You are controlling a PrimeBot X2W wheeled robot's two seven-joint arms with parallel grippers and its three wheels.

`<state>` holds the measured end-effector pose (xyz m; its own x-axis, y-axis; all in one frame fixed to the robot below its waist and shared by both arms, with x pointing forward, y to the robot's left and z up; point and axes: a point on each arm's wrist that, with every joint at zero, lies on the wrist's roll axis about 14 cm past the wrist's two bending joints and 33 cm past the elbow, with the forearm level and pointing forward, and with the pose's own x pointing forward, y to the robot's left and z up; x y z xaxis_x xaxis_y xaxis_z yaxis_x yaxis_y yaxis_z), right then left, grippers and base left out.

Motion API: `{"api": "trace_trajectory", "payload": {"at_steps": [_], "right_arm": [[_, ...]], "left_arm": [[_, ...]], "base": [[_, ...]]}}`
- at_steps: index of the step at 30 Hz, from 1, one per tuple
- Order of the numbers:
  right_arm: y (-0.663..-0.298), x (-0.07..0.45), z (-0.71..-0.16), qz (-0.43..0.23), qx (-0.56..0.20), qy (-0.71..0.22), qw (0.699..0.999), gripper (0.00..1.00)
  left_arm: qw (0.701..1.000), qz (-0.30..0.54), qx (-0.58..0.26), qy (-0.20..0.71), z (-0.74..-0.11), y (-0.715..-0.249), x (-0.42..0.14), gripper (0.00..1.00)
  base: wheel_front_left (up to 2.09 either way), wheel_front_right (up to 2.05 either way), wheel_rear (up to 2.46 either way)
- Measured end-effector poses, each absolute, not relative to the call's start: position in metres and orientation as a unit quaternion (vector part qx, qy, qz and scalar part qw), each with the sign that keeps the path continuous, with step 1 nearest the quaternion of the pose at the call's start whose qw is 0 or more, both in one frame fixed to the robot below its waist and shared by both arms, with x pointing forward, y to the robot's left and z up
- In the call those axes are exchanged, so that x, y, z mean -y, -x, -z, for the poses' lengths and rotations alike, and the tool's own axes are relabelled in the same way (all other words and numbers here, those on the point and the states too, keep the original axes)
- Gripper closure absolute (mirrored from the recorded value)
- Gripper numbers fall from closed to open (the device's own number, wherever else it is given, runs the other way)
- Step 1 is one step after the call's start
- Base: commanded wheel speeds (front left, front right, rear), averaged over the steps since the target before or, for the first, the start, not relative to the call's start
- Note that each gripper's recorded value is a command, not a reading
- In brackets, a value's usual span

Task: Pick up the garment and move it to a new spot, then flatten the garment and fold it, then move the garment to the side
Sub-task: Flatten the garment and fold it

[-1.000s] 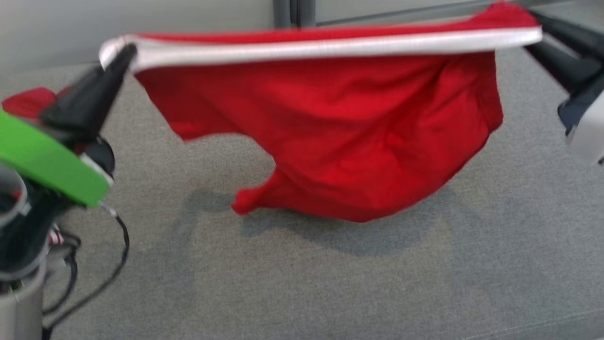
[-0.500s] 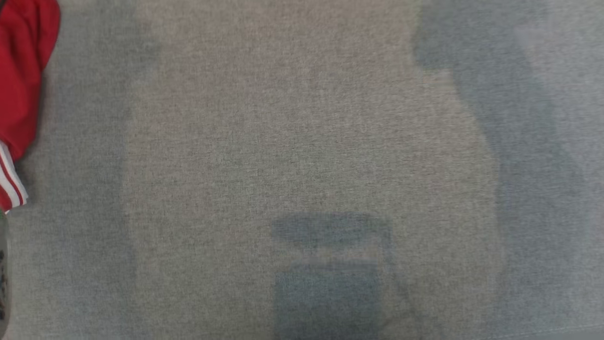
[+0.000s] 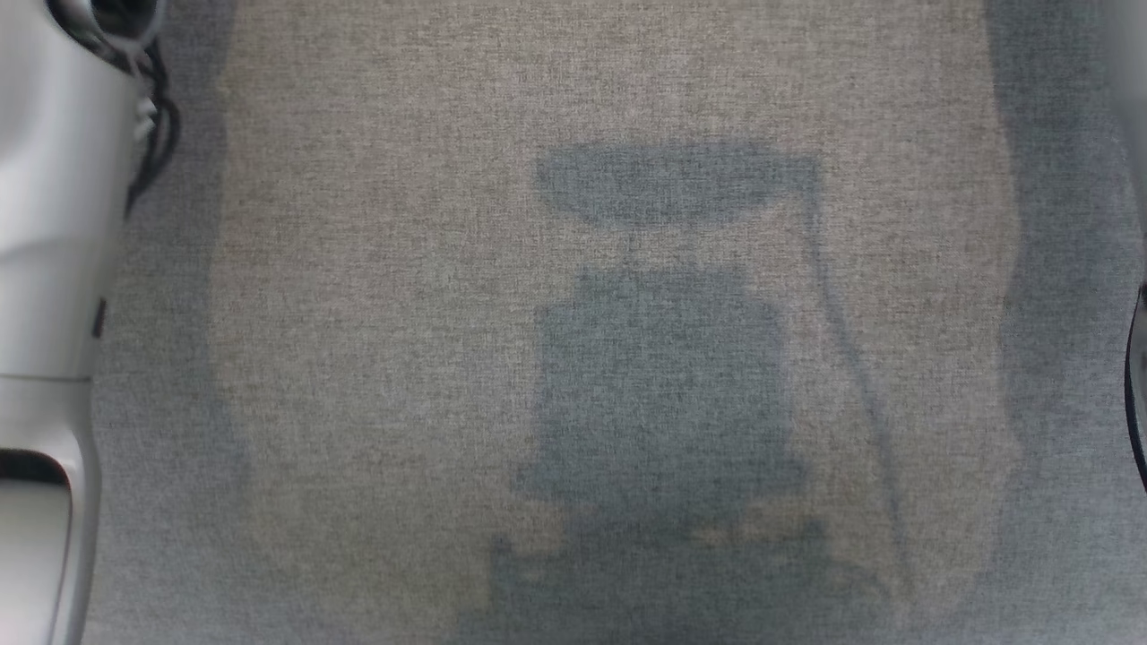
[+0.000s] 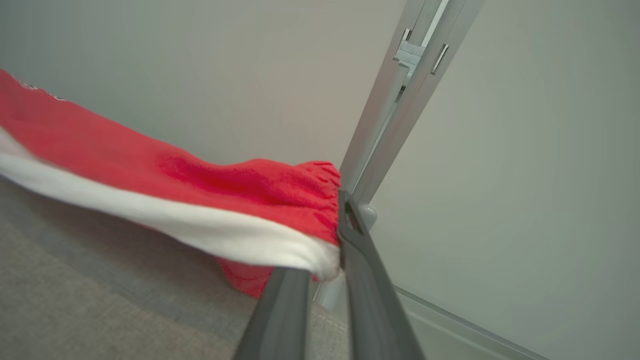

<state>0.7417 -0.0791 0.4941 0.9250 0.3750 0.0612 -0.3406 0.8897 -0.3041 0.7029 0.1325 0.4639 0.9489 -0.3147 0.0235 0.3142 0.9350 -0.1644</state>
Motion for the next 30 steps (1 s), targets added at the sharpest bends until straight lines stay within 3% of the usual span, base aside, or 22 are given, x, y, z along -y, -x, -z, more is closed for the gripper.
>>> {"api": "trace_trajectory", "payload": {"at_steps": [5, 14, 26, 30], "right_arm": [[-0.710, 0.101, -0.413, -0.198, -0.011, 0.157, 0.968, 1.00], [-0.630, 0.127, -0.397, -0.220, -0.042, 0.146, 0.963, 1.00], [-0.457, 0.145, -0.397, -0.247, -0.139, 0.139, 0.949, 1.00], [-0.383, 0.161, -0.404, -0.218, -0.179, 0.111, 0.953, 1.00]], "left_arm": [[0.974, 0.173, -0.070, 0.129, -0.396, -0.662, -0.121, 1.00], [0.963, 0.175, -0.106, 0.178, -0.387, -0.587, -0.129, 1.00], [0.950, 0.106, -0.187, 0.227, -0.392, -0.400, -0.132, 1.00], [0.940, 0.068, -0.218, 0.252, -0.403, -0.333, -0.128, 1.00]], "base": [[0.00, 0.00, 0.00], [0.00, 0.00, 0.00], [0.00, 0.00, 0.00], [0.00, 0.00, 0.00]]}}
